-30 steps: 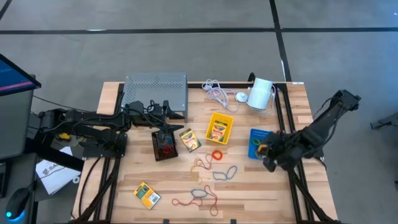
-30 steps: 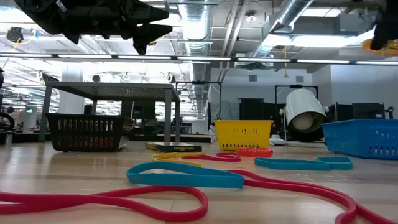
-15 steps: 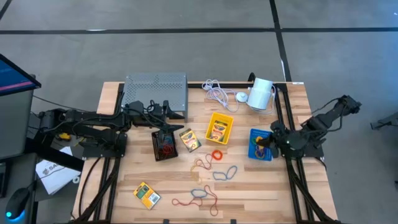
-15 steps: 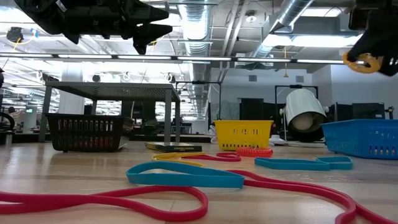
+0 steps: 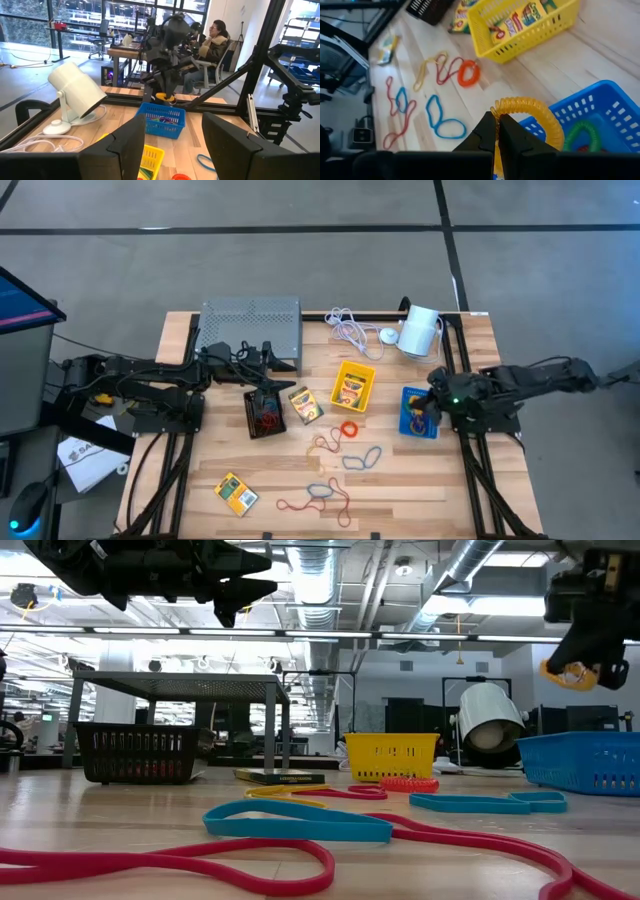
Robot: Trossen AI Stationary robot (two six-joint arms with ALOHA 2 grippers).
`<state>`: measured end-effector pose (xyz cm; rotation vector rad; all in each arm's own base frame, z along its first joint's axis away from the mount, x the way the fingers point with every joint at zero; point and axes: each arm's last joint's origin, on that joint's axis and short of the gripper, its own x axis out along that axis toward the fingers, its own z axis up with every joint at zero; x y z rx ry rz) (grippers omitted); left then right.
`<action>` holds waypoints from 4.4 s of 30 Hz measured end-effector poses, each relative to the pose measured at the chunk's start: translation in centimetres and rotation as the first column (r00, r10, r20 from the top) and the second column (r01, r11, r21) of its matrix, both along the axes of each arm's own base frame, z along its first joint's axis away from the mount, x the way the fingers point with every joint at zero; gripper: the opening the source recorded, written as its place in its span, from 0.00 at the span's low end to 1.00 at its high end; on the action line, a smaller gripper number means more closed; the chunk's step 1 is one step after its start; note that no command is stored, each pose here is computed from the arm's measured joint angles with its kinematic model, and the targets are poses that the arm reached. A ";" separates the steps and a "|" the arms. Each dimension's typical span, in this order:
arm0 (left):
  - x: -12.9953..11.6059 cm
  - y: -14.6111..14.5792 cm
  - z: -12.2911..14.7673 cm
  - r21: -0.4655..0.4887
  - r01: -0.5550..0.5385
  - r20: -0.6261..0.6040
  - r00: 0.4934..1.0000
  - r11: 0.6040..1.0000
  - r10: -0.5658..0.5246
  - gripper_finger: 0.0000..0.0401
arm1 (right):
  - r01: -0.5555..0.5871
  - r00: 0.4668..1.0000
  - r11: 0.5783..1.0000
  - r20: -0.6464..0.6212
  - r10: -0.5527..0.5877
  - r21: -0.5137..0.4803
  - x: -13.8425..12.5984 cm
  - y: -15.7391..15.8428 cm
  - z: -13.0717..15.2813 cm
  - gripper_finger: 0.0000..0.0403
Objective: Pick & Place Office Desk Supplies
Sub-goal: Put the yellow spring keychain into the blue bin, then put the orange spring keychain into the blue bin
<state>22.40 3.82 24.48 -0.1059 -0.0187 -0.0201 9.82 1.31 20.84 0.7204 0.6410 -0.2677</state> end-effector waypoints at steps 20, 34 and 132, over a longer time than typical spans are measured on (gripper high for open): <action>0.0 0.0 0.0 0.000 0.000 0.000 1.000 1.000 0.000 0.47 | -0.041 0.946 0.999 -0.321 0.038 -0.002 2.6 -2.2 -0.6 0.00; 0.0 0.0 0.0 0.000 0.000 -0.001 1.000 1.000 0.000 0.47 | -0.055 0.925 0.998 -0.376 0.055 0.013 3.0 -2.1 -1.2 0.00; 0.0 0.0 -0.2 -0.004 -0.001 -0.019 1.000 1.000 0.001 0.47 | -0.753 0.571 0.657 -0.546 0.614 -0.049 23.3 4.2 -5.4 0.25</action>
